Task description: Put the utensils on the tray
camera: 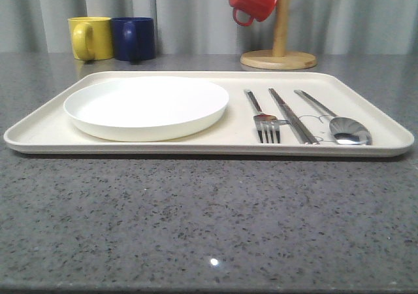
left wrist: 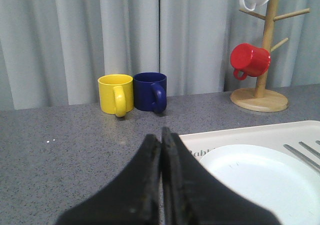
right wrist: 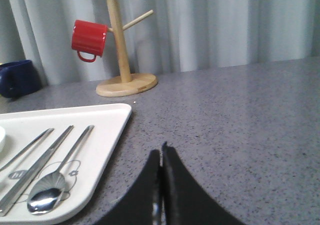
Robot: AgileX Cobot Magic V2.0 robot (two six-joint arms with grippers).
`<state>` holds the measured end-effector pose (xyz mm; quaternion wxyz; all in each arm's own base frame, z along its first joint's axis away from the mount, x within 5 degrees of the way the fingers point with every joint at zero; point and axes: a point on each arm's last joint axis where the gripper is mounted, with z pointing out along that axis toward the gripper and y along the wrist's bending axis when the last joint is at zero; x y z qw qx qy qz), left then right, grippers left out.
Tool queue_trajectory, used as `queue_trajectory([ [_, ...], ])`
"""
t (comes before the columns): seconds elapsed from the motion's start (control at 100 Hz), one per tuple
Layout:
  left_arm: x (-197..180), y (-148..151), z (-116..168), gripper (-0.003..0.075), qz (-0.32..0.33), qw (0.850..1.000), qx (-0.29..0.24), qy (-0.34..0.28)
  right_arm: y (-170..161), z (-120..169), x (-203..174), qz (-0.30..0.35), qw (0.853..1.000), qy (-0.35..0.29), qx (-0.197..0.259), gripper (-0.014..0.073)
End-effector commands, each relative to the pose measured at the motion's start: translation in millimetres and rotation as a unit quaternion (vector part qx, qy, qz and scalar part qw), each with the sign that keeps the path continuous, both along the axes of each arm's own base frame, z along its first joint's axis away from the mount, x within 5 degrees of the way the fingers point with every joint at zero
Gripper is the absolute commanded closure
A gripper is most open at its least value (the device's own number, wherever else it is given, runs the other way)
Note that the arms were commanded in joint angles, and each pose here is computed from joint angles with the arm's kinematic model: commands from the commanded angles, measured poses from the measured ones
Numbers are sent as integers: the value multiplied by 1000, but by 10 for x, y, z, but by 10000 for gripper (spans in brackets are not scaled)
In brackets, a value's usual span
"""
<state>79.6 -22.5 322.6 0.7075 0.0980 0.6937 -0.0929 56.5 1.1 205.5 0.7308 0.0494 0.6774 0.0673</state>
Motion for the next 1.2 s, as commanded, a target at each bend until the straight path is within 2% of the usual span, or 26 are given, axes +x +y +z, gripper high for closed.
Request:
queue_trajectory([
  [0.0,-8,18,158,738,8,999,-16,-48,-9,163,-43,-9,997,-73,3,673],
  [1.19,-7,19,158,738,9,999,-13,-51,-11,163,-43,-11,997,-72,3,673],
])
